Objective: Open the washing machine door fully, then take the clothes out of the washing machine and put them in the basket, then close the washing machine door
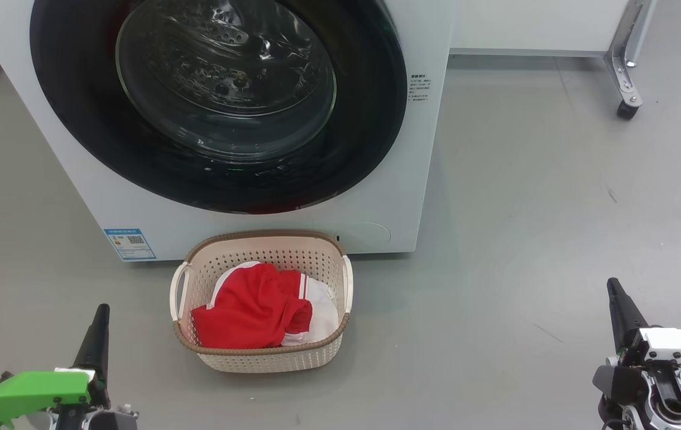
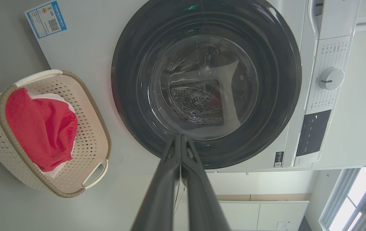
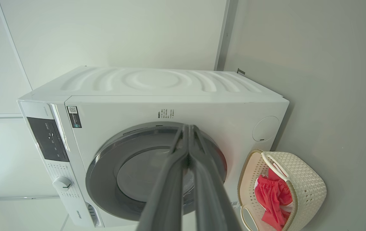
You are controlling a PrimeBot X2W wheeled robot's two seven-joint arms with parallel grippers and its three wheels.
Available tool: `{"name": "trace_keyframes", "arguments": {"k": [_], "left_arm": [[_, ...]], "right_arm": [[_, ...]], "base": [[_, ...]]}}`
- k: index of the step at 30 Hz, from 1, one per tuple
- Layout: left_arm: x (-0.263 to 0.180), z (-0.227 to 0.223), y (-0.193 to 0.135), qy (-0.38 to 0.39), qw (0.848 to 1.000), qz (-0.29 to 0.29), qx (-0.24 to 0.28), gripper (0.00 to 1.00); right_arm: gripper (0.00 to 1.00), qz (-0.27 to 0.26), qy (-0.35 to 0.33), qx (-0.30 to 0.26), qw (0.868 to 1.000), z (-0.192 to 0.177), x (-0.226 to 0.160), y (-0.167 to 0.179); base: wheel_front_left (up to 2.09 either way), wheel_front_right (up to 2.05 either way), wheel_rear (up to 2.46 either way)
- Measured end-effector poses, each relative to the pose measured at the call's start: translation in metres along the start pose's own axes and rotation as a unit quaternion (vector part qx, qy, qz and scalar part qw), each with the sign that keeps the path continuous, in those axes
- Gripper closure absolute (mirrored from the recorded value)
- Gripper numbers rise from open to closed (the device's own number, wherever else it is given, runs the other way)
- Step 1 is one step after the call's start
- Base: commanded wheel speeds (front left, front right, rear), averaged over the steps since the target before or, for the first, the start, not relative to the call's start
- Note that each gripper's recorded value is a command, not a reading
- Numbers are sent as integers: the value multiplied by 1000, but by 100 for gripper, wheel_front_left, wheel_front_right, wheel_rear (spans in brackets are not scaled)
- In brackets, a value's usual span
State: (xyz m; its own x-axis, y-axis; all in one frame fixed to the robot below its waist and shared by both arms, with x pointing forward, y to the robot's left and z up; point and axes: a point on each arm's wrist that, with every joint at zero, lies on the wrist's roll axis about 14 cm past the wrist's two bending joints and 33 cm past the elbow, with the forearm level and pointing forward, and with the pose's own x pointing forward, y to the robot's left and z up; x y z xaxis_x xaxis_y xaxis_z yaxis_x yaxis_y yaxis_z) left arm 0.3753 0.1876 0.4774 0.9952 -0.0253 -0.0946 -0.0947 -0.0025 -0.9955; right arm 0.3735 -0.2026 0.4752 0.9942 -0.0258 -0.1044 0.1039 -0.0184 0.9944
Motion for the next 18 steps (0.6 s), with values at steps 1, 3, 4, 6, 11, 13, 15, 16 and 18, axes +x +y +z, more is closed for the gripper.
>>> {"name": "trace_keyframes", "arguments": {"k": [1,3,4,6,11,13,15,16,18], "left_arm": [[0,0,0,0,1000,0,0,100],[0,0,0,0,1000,0,0,100],[0,0,0,0,1000,0,0,100],[0,0,0,0,1000,0,0,100],[0,0,0,0,1000,0,0,100],[0,0,0,0,1000,0,0,100],[0,0,0,0,1000,0,0,100],[0,0,0,0,1000,0,-1,100],[0,0,0,0,1000,0,-1,100]], "right_arm": [[100,0,0,0,1000,0,0,0],[100,0,0,0,1000,0,0,0],[100,0,0,0,1000,0,0,0],[100,0,0,0,1000,0,0,0],[100,0,0,0,1000,0,0,0],[100,0,-1,0,1000,0,0,0],[100,2,-1,0,1000,1,0,1],[100,2,-1,0,1000,1,0,0],[100,2,-1,0,1000,1,0,0]], "base": [[0,0,0],[0,0,0],[0,0,0],[0,0,0],[0,0,0],[0,0,0],[0,0,0],[0,0,0],[0,0,0]]}}
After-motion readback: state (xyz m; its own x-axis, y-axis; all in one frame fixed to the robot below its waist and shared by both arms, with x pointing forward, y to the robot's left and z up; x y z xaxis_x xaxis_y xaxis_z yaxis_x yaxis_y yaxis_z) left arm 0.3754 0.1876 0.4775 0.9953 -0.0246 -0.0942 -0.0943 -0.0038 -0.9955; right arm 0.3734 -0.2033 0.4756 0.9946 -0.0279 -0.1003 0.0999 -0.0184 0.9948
